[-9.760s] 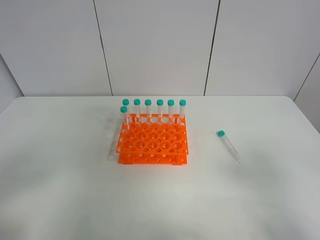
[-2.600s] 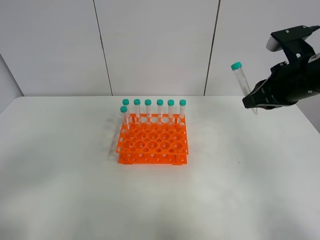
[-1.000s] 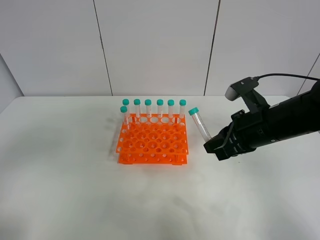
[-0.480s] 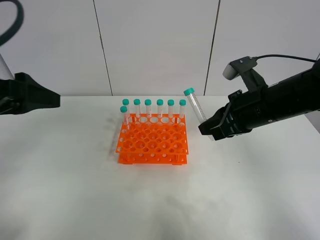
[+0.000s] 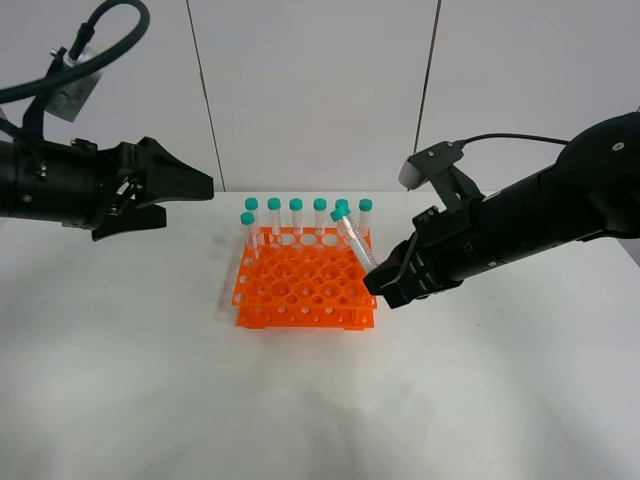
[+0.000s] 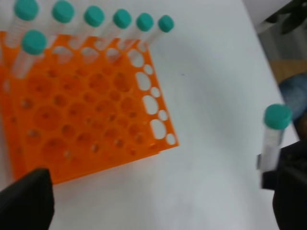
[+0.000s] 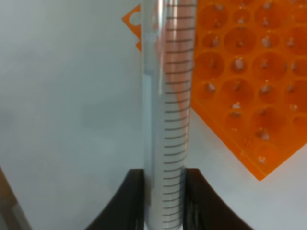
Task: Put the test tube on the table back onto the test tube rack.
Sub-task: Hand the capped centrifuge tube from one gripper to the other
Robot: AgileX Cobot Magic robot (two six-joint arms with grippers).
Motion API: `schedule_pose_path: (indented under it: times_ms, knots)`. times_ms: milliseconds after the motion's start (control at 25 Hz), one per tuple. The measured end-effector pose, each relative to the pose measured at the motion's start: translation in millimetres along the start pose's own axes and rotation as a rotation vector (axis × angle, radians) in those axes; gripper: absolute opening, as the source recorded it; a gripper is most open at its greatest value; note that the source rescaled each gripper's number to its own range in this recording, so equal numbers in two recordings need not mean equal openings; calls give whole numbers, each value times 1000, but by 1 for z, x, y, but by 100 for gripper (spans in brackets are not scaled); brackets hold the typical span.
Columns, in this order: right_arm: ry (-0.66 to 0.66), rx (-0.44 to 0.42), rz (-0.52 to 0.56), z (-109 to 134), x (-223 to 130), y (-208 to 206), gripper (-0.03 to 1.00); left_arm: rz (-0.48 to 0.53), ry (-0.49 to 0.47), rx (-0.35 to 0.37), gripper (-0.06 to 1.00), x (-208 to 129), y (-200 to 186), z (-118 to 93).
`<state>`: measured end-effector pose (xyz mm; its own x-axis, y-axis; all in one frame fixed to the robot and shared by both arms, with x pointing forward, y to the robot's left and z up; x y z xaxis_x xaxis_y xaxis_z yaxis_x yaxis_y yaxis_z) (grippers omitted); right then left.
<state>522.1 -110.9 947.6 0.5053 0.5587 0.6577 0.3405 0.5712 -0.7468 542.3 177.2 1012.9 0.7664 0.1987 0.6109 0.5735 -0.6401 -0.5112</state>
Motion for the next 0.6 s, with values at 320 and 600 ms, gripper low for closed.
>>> schedule_pose_path:
  times_ms: [320,600]
  knots:
    - [16,7,19,-2,-5,8,2,120,-85,-169,100,-37,69,-36]
    - [16,7,19,-2,-4,8,2,116,-114,-219,100,-45,94,-41]
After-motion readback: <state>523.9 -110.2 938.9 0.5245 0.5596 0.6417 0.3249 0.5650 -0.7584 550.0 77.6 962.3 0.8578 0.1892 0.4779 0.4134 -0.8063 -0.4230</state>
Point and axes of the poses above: a point on each arm's last joint axis where the gripper is mounted, y pointing out along that axis toward the gripper, z along the wrist's bending axis when the last joint is at zero, x = y × z, the point moved 8 cm from there along y, pointing out along that axis toward the gripper, and after that the axes turned 2 degrees about -y, right-handed, at the moved point
